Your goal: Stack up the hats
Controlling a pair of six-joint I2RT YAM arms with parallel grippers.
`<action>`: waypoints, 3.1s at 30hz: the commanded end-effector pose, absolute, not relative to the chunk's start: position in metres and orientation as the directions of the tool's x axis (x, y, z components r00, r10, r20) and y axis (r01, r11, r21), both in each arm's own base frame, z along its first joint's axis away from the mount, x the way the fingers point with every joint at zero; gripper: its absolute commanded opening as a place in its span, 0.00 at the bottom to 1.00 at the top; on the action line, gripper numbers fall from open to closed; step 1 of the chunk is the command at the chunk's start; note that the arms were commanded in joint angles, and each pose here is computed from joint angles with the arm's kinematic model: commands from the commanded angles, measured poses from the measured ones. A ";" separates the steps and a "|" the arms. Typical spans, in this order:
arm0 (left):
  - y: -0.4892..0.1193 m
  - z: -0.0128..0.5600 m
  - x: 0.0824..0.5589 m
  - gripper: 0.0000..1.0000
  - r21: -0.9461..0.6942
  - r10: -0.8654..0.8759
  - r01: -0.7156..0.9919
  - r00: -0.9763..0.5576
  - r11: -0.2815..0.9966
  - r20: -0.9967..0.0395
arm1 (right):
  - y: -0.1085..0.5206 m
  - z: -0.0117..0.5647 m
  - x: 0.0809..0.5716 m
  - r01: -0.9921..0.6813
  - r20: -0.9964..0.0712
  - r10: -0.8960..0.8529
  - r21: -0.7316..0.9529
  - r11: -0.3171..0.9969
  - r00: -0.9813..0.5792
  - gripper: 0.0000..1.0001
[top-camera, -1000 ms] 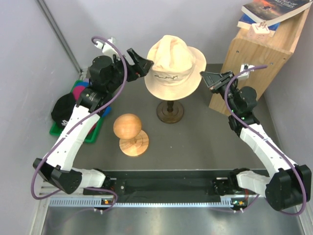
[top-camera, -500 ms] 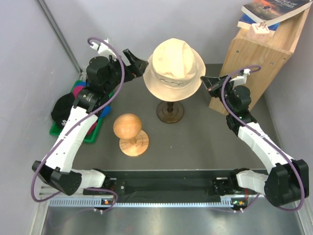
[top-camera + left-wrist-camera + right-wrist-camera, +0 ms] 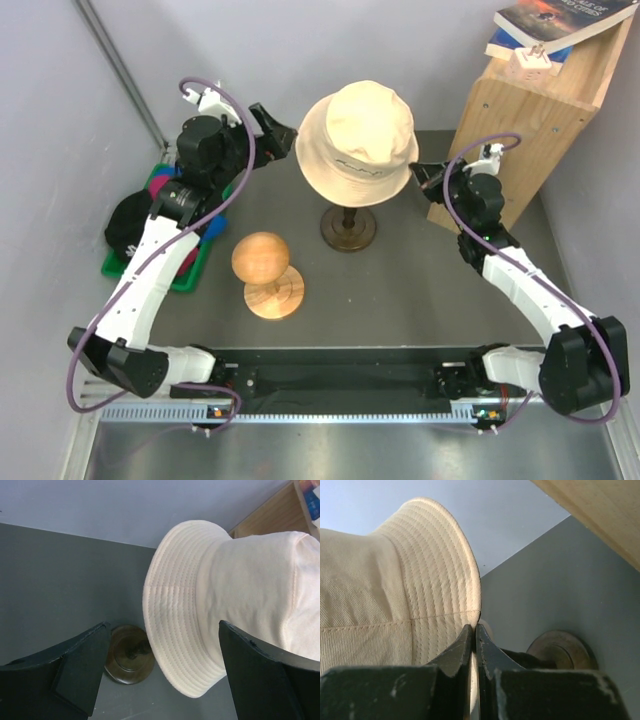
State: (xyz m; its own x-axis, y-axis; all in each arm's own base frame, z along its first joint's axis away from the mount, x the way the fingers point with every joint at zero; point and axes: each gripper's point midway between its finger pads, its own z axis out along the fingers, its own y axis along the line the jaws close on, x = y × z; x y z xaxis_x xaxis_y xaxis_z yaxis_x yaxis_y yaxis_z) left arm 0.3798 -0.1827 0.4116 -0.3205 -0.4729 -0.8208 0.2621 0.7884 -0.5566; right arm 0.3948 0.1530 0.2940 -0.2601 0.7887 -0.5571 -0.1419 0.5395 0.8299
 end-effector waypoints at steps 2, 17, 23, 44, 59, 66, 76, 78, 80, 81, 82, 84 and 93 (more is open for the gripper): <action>-0.148 0.415 0.376 0.93 -0.521 -0.463 0.208 -0.271 0.828 -0.844 | 0.143 0.300 0.391 -0.138 -0.648 0.733 0.761 0.634 -0.206 0.12; 0.018 0.332 0.327 0.99 0.068 -0.112 -0.408 -0.402 0.911 -0.909 | 0.113 0.303 0.328 -0.123 -0.744 0.648 0.667 0.735 -0.164 0.84; 0.087 0.273 0.299 0.99 0.119 -0.204 -0.578 -0.462 0.807 -0.863 | 0.099 0.293 0.301 -0.099 -0.779 0.604 0.623 0.776 -0.169 0.84; 0.122 0.168 0.302 0.98 0.013 -0.400 -0.624 -0.517 0.781 -0.757 | 0.092 0.293 0.291 -0.103 -0.822 0.545 0.564 0.820 -0.163 0.89; 0.145 0.147 0.285 0.58 0.198 -0.366 -0.658 -0.614 0.726 -0.699 | 0.100 0.286 0.299 -0.114 -0.815 0.545 0.571 0.813 -0.195 0.89; 0.151 0.167 0.274 0.31 0.209 -0.363 -0.700 -0.574 0.683 -0.734 | 0.100 0.287 0.297 -0.116 -0.818 0.542 0.567 0.815 -0.193 0.89; 0.170 0.195 0.260 0.00 0.317 -0.296 -0.723 -0.583 0.614 -0.757 | 0.100 0.286 0.295 -0.122 -0.814 0.547 0.573 0.810 -0.194 0.89; 0.175 0.202 0.259 0.00 0.338 -0.275 -0.728 -0.581 0.596 -0.766 | 0.102 0.287 0.294 -0.130 -0.814 0.547 0.574 0.808 -0.196 0.89; 0.183 0.214 0.259 0.00 0.380 -0.237 -0.726 -0.590 0.573 -0.772 | 0.103 0.285 0.294 -0.134 -0.814 0.545 0.574 0.808 -0.202 0.89; 0.185 0.218 0.257 0.00 0.401 -0.223 -0.724 -0.599 0.561 -0.769 | 0.104 0.286 0.294 -0.136 -0.812 0.548 0.577 0.805 -0.201 0.90; 0.189 0.222 0.257 0.00 0.439 -0.198 -0.707 -0.625 0.555 -0.755 | 0.104 0.285 0.294 -0.137 -0.812 0.546 0.576 0.806 -0.205 0.90; 0.196 0.236 0.254 0.00 0.496 -0.164 -0.699 -0.648 0.515 -0.744 | 0.104 0.284 0.294 -0.138 -0.812 0.547 0.577 0.805 -0.206 0.90; 0.200 0.263 0.254 0.00 0.703 -0.024 -0.586 -0.775 0.404 -0.632 | 0.106 0.278 0.298 -0.134 -0.816 0.535 0.568 0.812 -0.222 0.93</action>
State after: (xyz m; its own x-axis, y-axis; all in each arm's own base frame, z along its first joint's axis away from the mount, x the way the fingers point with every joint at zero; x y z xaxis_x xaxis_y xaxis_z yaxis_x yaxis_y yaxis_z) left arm 0.2532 0.1907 0.2228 -0.7574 -0.1073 -0.6441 -0.5913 0.5311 0.6069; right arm 0.2956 0.0993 0.2642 -0.2494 0.5373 -0.8056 -0.0816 0.8173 0.5704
